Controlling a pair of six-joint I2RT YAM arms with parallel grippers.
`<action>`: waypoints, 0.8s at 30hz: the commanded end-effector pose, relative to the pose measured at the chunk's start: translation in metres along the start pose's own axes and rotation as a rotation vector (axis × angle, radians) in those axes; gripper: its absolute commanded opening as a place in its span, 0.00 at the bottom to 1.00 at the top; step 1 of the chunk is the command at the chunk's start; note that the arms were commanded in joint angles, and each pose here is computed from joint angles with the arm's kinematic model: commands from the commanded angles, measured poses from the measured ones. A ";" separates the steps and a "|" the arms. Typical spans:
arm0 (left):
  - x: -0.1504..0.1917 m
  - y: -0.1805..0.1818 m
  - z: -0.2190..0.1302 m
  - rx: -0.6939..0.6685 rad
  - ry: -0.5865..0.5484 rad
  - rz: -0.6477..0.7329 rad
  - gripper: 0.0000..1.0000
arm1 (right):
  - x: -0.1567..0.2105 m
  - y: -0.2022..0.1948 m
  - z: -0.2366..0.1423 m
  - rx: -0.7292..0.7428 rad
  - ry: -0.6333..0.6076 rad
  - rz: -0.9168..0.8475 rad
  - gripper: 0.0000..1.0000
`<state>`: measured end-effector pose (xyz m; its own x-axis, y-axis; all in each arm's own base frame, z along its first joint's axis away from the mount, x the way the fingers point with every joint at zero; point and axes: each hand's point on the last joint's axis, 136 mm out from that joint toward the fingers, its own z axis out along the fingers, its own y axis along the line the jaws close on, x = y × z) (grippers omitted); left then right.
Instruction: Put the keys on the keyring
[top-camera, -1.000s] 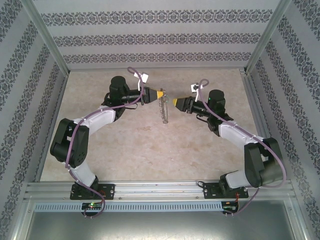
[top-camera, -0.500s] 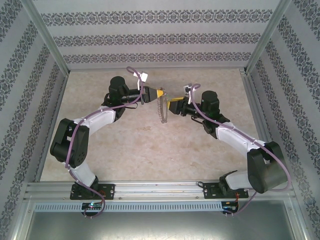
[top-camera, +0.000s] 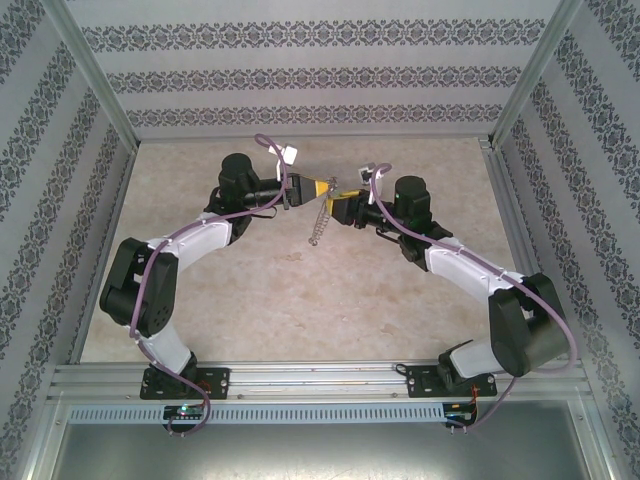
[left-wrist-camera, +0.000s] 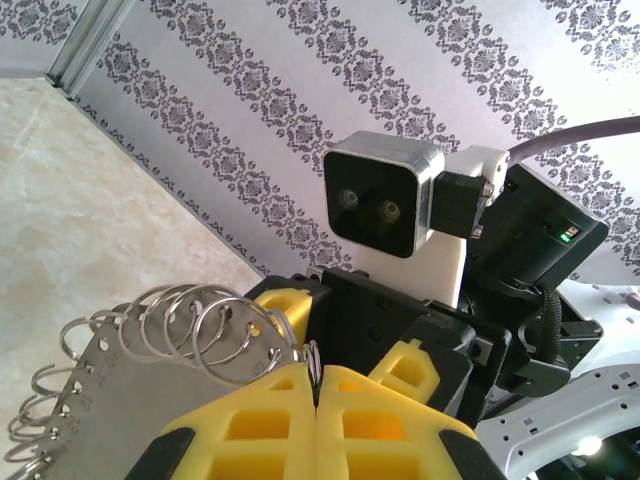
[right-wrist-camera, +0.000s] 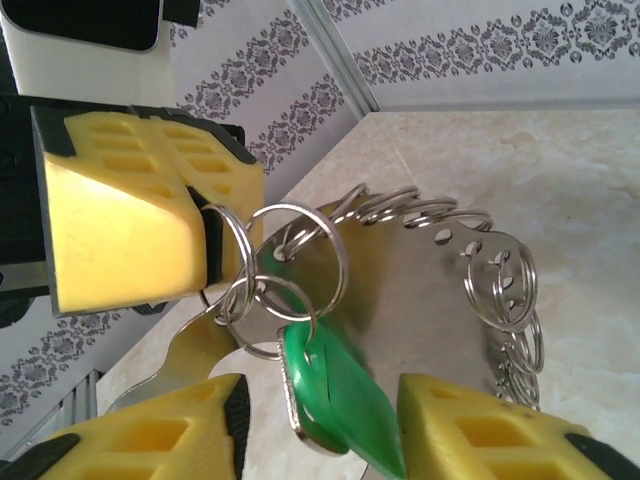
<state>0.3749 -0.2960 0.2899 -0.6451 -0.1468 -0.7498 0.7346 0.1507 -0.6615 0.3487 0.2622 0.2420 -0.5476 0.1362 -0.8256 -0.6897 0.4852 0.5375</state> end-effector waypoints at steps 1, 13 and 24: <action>-0.016 -0.032 -0.001 0.060 -0.041 0.103 0.00 | 0.000 0.005 0.000 -0.015 -0.003 -0.035 0.39; -0.018 -0.033 -0.002 0.057 -0.052 0.113 0.00 | 0.005 0.015 -0.005 -0.040 0.015 -0.046 0.00; -0.020 -0.035 -0.003 0.058 -0.068 0.130 0.00 | 0.012 0.024 -0.006 -0.067 0.049 -0.056 0.00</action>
<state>0.3733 -0.2968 0.2986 -0.6178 -0.1626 -0.7693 0.7558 0.1474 -0.6380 0.3355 0.2649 0.2432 -0.5451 0.0998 -0.8324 -0.7139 0.4654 0.5232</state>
